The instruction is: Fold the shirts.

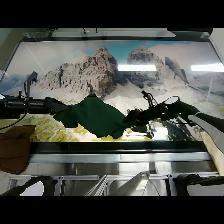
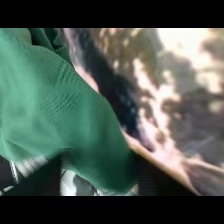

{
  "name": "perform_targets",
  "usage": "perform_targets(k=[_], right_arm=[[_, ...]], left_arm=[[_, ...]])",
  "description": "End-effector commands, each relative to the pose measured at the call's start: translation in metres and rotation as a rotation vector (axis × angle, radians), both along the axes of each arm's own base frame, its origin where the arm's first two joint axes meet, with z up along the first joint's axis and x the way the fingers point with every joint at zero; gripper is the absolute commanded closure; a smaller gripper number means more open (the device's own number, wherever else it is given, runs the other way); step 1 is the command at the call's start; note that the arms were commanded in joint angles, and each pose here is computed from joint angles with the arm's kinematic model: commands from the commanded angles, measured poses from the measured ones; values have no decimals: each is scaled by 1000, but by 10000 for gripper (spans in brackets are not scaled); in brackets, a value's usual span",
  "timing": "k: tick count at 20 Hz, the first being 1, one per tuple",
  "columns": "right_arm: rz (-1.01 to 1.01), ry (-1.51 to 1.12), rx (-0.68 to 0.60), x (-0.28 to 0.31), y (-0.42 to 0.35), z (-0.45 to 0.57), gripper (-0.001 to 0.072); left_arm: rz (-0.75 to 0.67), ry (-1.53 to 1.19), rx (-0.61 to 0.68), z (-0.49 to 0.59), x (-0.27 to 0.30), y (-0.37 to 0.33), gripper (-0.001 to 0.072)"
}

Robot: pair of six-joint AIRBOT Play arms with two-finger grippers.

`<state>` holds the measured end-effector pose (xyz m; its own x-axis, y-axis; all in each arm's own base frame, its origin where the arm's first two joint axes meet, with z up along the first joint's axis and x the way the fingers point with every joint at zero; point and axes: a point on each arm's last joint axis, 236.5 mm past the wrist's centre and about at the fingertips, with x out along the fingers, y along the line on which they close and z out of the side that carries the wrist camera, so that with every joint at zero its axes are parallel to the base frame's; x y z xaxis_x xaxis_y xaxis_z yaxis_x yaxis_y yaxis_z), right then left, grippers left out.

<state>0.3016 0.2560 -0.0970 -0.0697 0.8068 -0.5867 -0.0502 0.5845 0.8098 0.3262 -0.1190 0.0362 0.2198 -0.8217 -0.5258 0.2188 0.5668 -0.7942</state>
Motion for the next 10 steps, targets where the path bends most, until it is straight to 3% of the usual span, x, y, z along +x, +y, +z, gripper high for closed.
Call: perform_targets(k=[1,5,10], right_arm=[[69,-22,159,-13,35,17,661],[86,-138,360,1,47,85,679],[204,-565,512,-21,30,281,680]], left_arm=[[50,0,-11,1,5,17,692],[68,-81,-112,43,9,5,692],[-115,-453,-277,218,-58,-40,698]])
